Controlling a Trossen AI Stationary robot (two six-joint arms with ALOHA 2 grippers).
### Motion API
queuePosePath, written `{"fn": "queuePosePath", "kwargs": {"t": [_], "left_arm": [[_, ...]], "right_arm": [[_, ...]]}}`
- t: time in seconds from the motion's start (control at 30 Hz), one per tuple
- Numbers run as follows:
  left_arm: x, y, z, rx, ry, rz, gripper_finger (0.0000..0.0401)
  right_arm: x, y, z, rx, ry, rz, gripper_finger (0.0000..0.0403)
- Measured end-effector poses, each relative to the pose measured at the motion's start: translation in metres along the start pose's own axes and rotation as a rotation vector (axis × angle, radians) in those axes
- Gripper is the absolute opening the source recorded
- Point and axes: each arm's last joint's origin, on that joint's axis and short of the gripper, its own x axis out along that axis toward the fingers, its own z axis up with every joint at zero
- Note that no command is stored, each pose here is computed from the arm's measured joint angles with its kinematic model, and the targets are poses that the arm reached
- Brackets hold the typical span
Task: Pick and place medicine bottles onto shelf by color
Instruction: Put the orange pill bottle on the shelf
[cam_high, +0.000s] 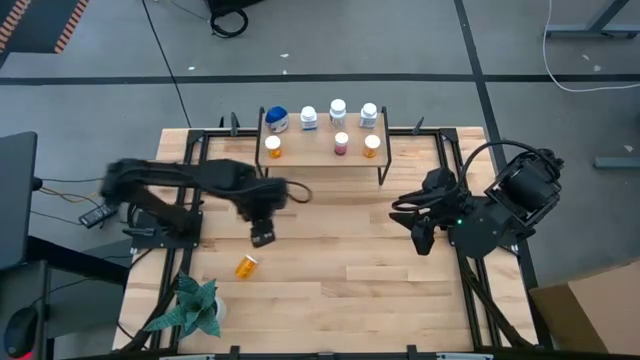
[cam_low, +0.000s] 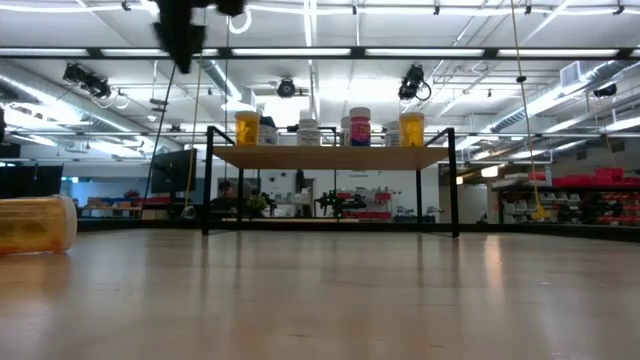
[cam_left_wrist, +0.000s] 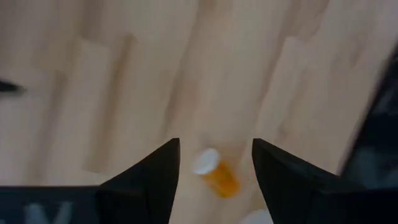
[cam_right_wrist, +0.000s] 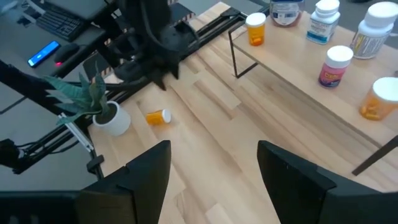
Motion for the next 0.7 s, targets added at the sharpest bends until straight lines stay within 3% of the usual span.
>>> {"fn": "queuePosePath", "kwargs": {"t": [0.1, 0.3, 0.43, 0.7], "left_arm": [[0.008, 0.009, -0.029, -0.156, -0.030, -0.058, 0.0212], [0.046, 0.020, -0.064, -0.362, 0.130, -0.045, 0.0233], [0.067, 0.021, -0.069, -0.393, 0.257, -0.113, 0.0250], [0.088, 0.018, -0.061, -0.349, 0.322, -0.125, 0.0274]], "right_arm": [[0.001, -0.001, 0.002, -0.010, -0.019, -0.013, 0.0247], [0.003, -0.002, 0.004, -0.024, -0.049, -0.035, 0.0247], [0.003, -0.002, 0.004, -0.017, -0.050, -0.036, 0.0247], [0.003, -0.002, 0.004, 0.014, -0.050, -0.032, 0.0247]]}}
